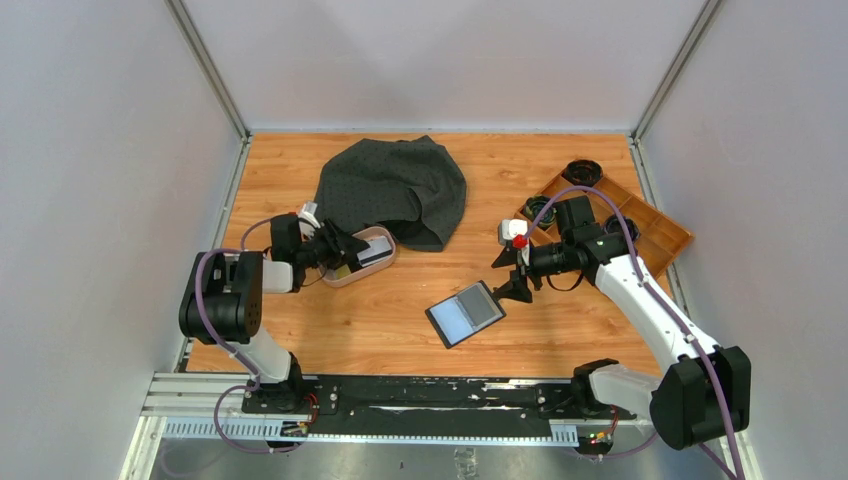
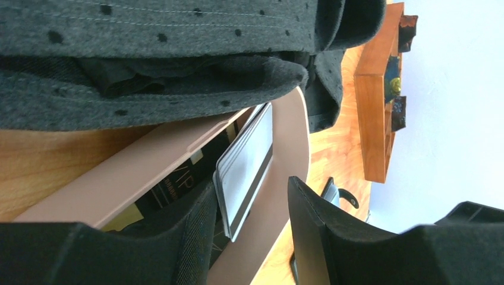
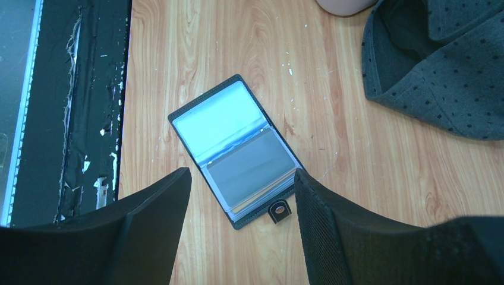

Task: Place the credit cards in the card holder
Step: Pick up the credit card from the storage box.

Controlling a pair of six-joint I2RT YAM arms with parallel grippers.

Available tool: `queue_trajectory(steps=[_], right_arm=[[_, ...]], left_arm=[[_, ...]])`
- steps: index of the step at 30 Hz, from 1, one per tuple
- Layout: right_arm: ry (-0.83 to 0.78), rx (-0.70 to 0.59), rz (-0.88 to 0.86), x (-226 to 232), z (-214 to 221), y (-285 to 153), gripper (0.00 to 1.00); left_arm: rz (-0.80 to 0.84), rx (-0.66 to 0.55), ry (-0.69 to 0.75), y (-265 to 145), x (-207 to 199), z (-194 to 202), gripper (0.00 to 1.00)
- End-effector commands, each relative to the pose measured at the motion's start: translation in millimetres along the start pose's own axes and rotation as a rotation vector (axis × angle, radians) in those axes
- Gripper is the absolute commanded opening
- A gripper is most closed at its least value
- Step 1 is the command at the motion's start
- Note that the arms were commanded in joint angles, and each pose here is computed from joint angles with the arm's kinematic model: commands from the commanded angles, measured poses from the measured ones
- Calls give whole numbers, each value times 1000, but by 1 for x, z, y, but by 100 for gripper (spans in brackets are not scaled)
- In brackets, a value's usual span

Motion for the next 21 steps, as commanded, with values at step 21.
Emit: queue_trajectory(steps=[21], right_arm=[[18,-8,-22,5,3,1,68]], left_arm=[[131,53,-43,26,-21,7,42]])
Point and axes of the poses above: each gripper's point midway between its finger pads, its own y axis out along the fingers, its own x axis along the line the jaws close on, z = x × y, the point moved 8 cm from there along -y, back along the fingers, and after that the axes turned 11 degrees about -y, right-handed, at the moved point
